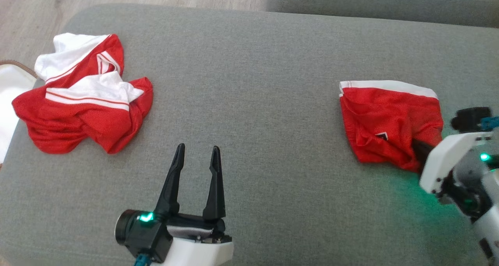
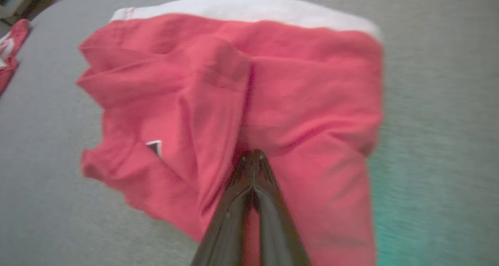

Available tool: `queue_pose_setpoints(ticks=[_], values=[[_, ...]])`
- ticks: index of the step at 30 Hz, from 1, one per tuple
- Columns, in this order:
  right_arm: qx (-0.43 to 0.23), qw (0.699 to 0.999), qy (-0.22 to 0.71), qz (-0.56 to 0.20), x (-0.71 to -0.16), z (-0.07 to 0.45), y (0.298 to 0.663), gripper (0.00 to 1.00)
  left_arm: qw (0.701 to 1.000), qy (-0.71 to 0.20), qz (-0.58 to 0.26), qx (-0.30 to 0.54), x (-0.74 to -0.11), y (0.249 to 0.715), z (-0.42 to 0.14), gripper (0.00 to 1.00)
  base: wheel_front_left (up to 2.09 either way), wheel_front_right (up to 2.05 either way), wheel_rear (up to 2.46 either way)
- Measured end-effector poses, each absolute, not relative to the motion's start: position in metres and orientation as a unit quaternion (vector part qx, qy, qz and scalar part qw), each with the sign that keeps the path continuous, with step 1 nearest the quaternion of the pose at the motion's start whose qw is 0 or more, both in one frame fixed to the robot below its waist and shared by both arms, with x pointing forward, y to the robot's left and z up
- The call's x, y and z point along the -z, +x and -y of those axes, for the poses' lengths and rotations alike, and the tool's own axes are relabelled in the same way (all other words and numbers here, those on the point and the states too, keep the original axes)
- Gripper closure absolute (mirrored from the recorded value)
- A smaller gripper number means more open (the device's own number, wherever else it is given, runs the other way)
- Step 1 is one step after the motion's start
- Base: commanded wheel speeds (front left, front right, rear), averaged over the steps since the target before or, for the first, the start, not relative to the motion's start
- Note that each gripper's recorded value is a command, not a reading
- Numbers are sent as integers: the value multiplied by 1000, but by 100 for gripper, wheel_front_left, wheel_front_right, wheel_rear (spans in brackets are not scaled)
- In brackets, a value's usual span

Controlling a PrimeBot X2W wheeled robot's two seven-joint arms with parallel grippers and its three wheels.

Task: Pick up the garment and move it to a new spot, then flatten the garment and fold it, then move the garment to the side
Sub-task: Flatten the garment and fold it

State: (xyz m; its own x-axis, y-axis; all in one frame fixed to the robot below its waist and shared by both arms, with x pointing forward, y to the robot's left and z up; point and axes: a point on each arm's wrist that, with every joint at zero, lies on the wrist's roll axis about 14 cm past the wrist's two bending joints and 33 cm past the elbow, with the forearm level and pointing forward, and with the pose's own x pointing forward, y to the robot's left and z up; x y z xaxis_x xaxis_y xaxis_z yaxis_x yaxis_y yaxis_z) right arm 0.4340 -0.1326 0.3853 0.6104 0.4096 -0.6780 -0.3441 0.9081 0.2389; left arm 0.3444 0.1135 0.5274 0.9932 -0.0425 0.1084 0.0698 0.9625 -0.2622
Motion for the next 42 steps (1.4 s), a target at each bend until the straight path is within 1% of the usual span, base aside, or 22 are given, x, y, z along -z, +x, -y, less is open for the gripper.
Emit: queue_pose_setpoints(ticks=[6, 7, 9, 11, 12, 13, 14, 17, 19, 21, 23, 28, 31, 36, 42], values=[[-291, 864, 89, -401, -395, 82, 404, 100, 988, -144, 50, 20, -527, 344, -117, 0, 0, 0, 0], [-314, 852, 89, -409, -394, 72, 385, 100, 988, -142, 48, 21, -526, 343, -117, 0, 0, 0, 0], [-330, 842, 85, -419, -390, 66, 365, 100, 990, -131, 48, 21, -525, 342, -116, 0, 0, 0, 0], [-337, 843, 90, -409, -389, 62, 350, 100, 991, -120, 48, 21, -524, 339, -115, 0, 0, 0, 0], [-336, 851, 95, -393, -392, 62, 347, 68, 992, -114, 48, 21, -524, 338, -115, 0, 0, 0, 0], [-336, 851, 95, -393, -392, 62, 347, 22, 992, -114, 48, 21, -524, 338, -115, 0, 0, 0, 0], [-333, 862, 100, -370, -397, 62, 348, 0, 993, -108, 51, 12, -525, 337, -119, 0, 0, 0, 0], [-309, 909, 102, -262, -422, 68, 362, 0, 993, -102, 59, -16, -528, 330, -133, 0, 0, 0, 0], [-283, 934, 101, -191, -440, 77, 369, 0, 993, -99, 56, -29, -525, 323, -139, 0, 0, 0, 0], [-246, 954, 114, -125, -455, 90, 372, 0, 994, -91, 50, -44, -520, 316, -146, 0, 0, 0, 0], [-209, 967, 121, -77, -466, 104, 369, 0, 994, -84, 47, -54, -517, 311, -152, 0, 0, 0, 0], [-138, 982, 124, -21, -482, 134, 350, 0, 995, -67, 65, -44, -526, 307, -151, 0, 0, 0, 0], [-113, 990, 80, 9, -494, 152, 337, 0, 995, -67, 65, -34, -525, 300, -147, 0, 0, 0, 0], [-99, 993, 70, -11, -477, 153, 306, 0, 997, -61, 31, -34, -503, 281, -147, 0, 0, 0, 0], [-91, 994, 68, -7, -478, 156, 301, 0, 999, -41, 9, -17, -487, 272, -142, 0, 0, 0, 0]])
